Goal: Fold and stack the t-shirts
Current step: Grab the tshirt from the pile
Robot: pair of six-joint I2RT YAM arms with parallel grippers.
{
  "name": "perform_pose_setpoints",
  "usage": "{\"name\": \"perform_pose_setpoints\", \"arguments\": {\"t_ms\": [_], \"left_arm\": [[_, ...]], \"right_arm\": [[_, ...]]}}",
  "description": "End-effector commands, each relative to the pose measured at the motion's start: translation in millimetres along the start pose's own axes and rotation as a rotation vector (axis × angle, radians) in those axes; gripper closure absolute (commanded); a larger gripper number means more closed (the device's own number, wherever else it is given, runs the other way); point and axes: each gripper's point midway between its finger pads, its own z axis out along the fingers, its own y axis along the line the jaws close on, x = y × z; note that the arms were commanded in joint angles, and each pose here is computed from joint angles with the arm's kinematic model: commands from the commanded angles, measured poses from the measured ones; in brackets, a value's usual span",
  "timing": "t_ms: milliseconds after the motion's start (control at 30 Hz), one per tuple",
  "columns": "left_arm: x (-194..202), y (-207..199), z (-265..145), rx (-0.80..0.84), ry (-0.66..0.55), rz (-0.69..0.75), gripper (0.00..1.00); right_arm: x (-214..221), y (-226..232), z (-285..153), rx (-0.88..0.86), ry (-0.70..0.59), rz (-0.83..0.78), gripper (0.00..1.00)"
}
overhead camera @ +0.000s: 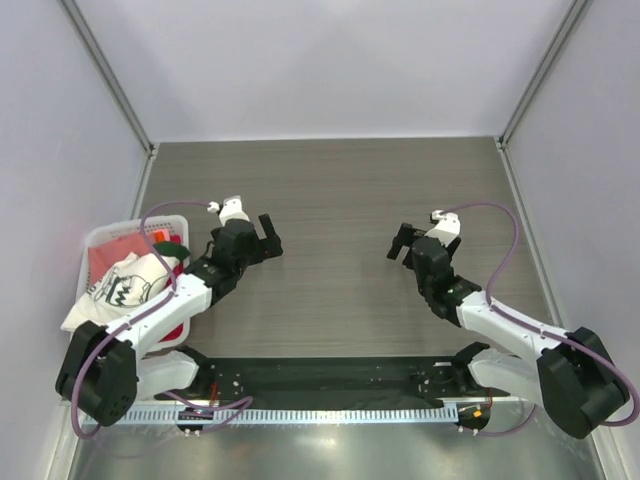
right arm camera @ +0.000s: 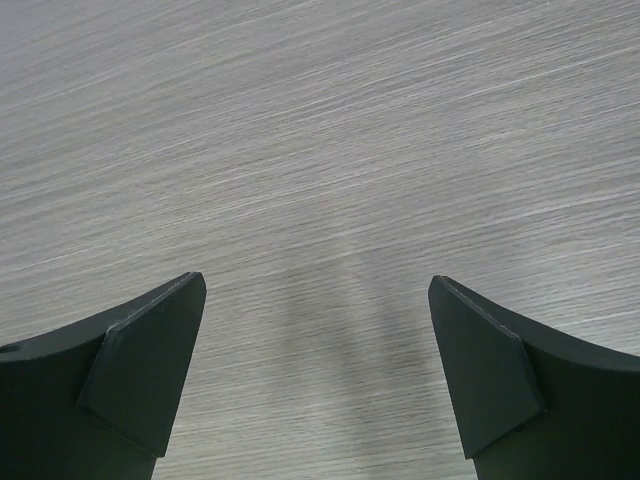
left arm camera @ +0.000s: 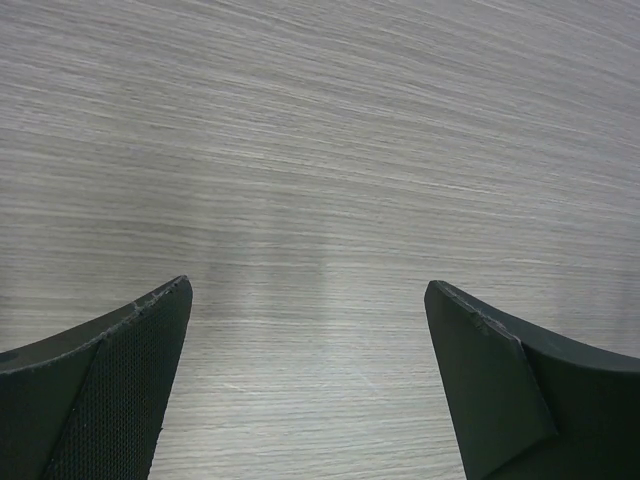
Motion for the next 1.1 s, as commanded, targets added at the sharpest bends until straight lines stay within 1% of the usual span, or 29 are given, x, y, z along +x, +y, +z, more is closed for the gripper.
{"name": "perform_pose_setpoints", "arguments": {"t_ms": [0,167,233,267,333,367,400,433,500,533,567,600,667,767,833,867,933,1000,1067], "left_arm": [[-15.3,-4.8,-0.6,0.025,-0.063,0.000,0.00],[-21.9,0.7,-1.4,-0.018,-0.078,-0.001,0.01],[-26.9,4.3,-7.4,-0.029,-0.102,-0.014,0.07],[-23.7,8.6,-11.3,-0.043,-0.087,-0.010,0.12],[-35.8,10.0,-25.2,-0.048,-0.122,-0.030,0.16],[-31.4,18.9,-31.9,-0.089,-0.101,-0.047,0.15],[-35.9,22.0,-38.6,-0.102,-0.110,-0.060,0.15],[-49.1,20.6,-50.4,-0.096,-0.146,-0.076,0.14],[-56.0,39.9,-67.6,-0.191,-0.157,-0.068,0.07],[-73.4,45.8,-82.6,-0.231,-0.208,-0.103,0.01],[-65.0,66.4,-93.6,-0.327,-0.181,-0.103,0.01],[-74.1,82.6,-103.9,-0.417,-0.256,-0.192,0.00],[-82.3,97.6,-124.4,-0.475,-0.303,-0.249,0.00],[-100.1,113.9,-149.3,-0.533,-0.383,-0.278,0.00],[-109.3,128.8,-164.1,-0.608,-0.436,-0.297,0.00],[-110.3,135.6,-173.7,-0.654,-0.432,-0.287,0.00],[-117.7,142.6,-182.8,-0.708,-0.468,-0.285,0.00],[-123.6,148.1,-187.5,-0.758,-0.469,-0.274,0.00],[-120.1,153.1,-186.0,-0.793,-0.431,-0.261,0.00]], "right_arm": [[-17.6,4.2,-2.7,-0.023,-0.085,0.064,0.00],[-20.5,2.3,-4.3,-0.020,-0.101,0.073,0.00],[-21.0,2.6,-4.3,-0.021,-0.104,0.074,0.00],[-19.8,2.6,-4.3,-0.024,-0.103,0.074,0.00],[-19.0,5.5,-4.1,-0.039,-0.099,0.076,0.00],[-18.8,6.5,-3.8,-0.043,-0.096,0.073,0.00],[-18.8,7.1,-3.5,-0.044,-0.095,0.073,0.00],[-17.4,8.1,-2.9,-0.048,-0.089,0.070,0.00],[-18.1,10.0,-2.2,-0.054,-0.088,0.063,0.00],[-16.9,9.7,-1.7,-0.051,-0.082,0.059,0.00],[-17.4,9.7,-1.9,-0.050,-0.082,0.056,0.00],[-17.9,10.3,-1.9,-0.052,-0.081,0.056,0.00],[-16.7,9.3,-2.9,-0.053,-0.081,0.057,0.00],[-16.2,9.9,-4.8,-0.066,-0.083,0.060,0.00],[-16.8,10.8,-5.9,-0.074,-0.084,0.063,0.00],[-17.0,11.7,-6.8,-0.082,-0.085,0.067,0.00],[-17.3,12.8,-7.5,-0.092,-0.087,0.067,0.00],[-16.2,12.4,-7.3,-0.092,-0.085,0.067,0.00],[-16.6,14.2,-7.5,-0.099,-0.085,0.069,0.00]]}}
